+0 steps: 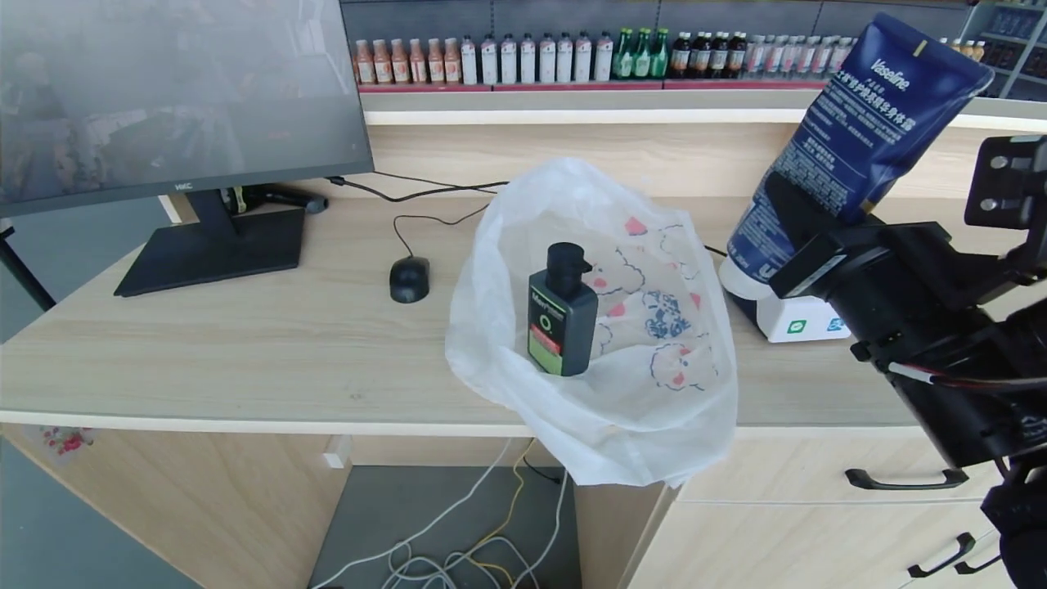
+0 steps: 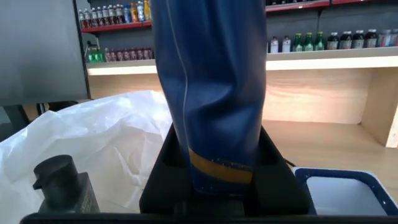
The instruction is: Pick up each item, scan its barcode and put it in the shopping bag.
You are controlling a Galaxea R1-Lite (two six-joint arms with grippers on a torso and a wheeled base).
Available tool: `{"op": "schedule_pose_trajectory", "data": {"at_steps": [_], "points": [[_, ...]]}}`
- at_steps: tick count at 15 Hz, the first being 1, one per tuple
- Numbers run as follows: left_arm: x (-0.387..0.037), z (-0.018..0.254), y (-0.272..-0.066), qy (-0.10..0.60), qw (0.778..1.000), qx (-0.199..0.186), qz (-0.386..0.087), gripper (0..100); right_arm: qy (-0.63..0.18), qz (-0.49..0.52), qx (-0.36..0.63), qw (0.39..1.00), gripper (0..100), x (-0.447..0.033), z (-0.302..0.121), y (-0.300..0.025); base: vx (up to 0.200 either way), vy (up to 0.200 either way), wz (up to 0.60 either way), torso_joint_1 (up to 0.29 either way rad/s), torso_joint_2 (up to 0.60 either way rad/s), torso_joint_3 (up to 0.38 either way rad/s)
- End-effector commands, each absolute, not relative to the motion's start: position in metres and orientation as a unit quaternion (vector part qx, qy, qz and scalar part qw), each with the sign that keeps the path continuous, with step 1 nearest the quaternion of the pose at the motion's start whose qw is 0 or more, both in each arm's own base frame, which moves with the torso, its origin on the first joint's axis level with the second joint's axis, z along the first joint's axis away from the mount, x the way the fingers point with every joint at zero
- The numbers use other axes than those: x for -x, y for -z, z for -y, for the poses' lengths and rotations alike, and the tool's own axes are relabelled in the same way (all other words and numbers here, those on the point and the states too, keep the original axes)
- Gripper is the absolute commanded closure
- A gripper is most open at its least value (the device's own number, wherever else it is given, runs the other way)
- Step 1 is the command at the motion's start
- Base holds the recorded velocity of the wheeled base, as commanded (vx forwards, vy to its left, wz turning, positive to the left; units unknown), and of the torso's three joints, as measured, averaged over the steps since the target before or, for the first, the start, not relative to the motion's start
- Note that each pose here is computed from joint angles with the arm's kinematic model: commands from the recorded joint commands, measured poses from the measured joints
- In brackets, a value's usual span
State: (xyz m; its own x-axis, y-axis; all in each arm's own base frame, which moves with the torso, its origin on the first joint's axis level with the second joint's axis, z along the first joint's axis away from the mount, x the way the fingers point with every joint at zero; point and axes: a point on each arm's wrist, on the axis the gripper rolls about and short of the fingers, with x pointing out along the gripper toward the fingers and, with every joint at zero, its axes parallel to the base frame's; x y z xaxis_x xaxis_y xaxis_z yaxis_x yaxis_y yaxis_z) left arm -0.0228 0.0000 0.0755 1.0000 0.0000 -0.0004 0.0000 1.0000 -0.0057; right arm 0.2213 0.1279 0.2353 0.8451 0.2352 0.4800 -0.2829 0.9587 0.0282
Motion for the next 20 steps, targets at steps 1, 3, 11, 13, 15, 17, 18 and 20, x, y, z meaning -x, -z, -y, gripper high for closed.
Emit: {"op": "schedule_pose_trajectory", "data": {"at_steps": [1,3,11,13,15,17,18,20], "points": [[0.023,0.000,-0.075,0.000,1.000,0.002,0.000,0,-0.135,0.246,-0.047,0.959,100,-0.224,-0.130,-0.236,0.000,0.200,0.00,-0.007,0.00,0.012],[0.023,0.000,-0.075,0.001,1.000,0.002,0.000,0,-0.139,0.244,-0.047,0.959,100,-0.228,-0.134,-0.235,0.000,0.000,0.00,0.000,0.00,0.000],[0.023,0.000,-0.075,0.000,1.000,0.002,0.000,0,-0.164,0.213,-0.022,0.963,100,-0.253,-0.148,-0.212,0.000,0.000,0.00,0.000,0.00,0.000],[0.023,0.000,-0.075,0.000,1.000,0.002,0.000,0,-0.154,0.189,-0.011,0.970,100,-0.266,-0.147,-0.196,0.000,0.000,0.00,0.000,0.00,0.000],[0.023,0.000,-0.075,0.001,1.000,0.002,0.000,0,-0.157,0.179,0.007,0.971,100,-0.279,-0.133,-0.187,0.000,0.000,0.00,0.000,0.00,0.000],[0.023,0.000,-0.075,0.000,1.000,0.002,0.000,0,-0.173,0.172,0.030,0.969,100,-0.285,-0.127,-0.179,0.000,0.000,0.00,0.000,0.00,0.000],[0.023,0.000,-0.075,0.000,1.000,0.002,0.000,0,-0.168,0.168,0.031,0.971,100,-0.289,-0.124,-0.176,0.000,0.000,0.00,0.000,0.00,0.000],[0.023,0.000,-0.075,0.000,1.000,0.002,0.000,0,-0.166,0.161,0.033,0.972,100,-0.293,-0.124,-0.172,0.000,0.000,0.00,0.000,0.00,0.000]]}}
